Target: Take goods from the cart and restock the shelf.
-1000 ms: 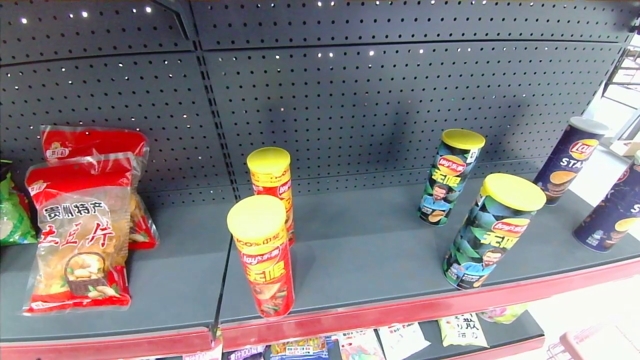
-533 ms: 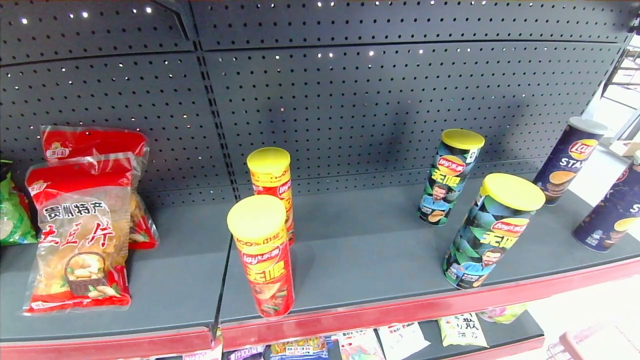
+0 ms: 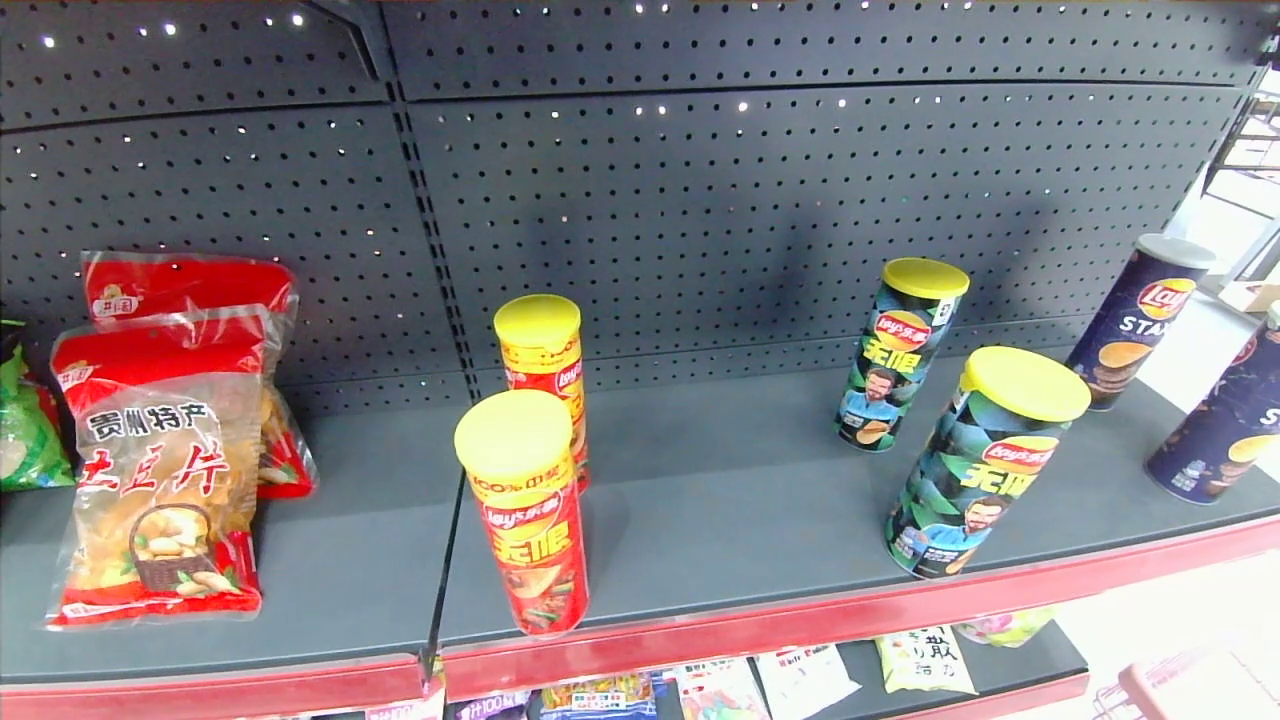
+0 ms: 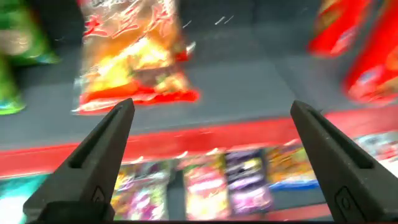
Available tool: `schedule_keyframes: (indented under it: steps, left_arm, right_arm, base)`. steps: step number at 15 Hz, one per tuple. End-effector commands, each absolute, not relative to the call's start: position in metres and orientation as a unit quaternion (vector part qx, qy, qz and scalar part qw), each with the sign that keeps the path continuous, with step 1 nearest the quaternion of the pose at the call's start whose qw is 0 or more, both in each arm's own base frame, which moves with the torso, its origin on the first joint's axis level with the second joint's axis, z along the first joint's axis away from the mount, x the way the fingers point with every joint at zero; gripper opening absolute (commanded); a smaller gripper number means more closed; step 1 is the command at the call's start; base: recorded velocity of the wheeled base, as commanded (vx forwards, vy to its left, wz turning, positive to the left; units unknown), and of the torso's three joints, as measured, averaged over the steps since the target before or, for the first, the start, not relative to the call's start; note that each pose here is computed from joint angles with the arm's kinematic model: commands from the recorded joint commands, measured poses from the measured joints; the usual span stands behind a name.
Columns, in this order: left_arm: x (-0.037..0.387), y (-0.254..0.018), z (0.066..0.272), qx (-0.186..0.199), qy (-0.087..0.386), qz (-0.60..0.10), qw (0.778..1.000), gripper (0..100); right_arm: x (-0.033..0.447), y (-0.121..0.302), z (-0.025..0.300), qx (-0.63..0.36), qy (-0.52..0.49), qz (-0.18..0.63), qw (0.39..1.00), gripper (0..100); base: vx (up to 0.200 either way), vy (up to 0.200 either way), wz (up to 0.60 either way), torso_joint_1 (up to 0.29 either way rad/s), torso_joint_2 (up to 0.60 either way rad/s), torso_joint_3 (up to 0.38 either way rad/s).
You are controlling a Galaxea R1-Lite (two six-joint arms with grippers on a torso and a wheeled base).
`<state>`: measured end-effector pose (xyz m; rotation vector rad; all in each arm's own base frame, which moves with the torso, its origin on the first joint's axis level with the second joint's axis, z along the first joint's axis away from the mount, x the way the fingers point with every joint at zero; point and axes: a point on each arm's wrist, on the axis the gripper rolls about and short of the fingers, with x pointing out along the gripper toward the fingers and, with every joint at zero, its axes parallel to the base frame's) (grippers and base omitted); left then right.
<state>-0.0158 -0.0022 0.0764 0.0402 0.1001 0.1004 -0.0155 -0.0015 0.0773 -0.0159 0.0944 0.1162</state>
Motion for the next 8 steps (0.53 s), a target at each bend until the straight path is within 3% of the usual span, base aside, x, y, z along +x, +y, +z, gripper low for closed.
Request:
schedule_keyframes:
  steps: [1,8]
  left_arm:
    - [-0.0156,-0.0019,0.0768,0.015,0.055,0.056,0.997,100]
    - [-0.0155,-0.002,0.0765,0.016,0.052,0.055,0.997,100]
  right_arm:
    - [-0.0153,-0.0015,0.0773,-0.009,0.048,0.058,0.997,100]
    - [-0.0202,-0.0007,0.0767,-0.017,0.017,0.001,1.0,100]
  base:
    - [0.0,0.0,0.0,0.0,0.0,0.0]
    - [0.0,0.0,0.0,0.0,0.0,0.0]
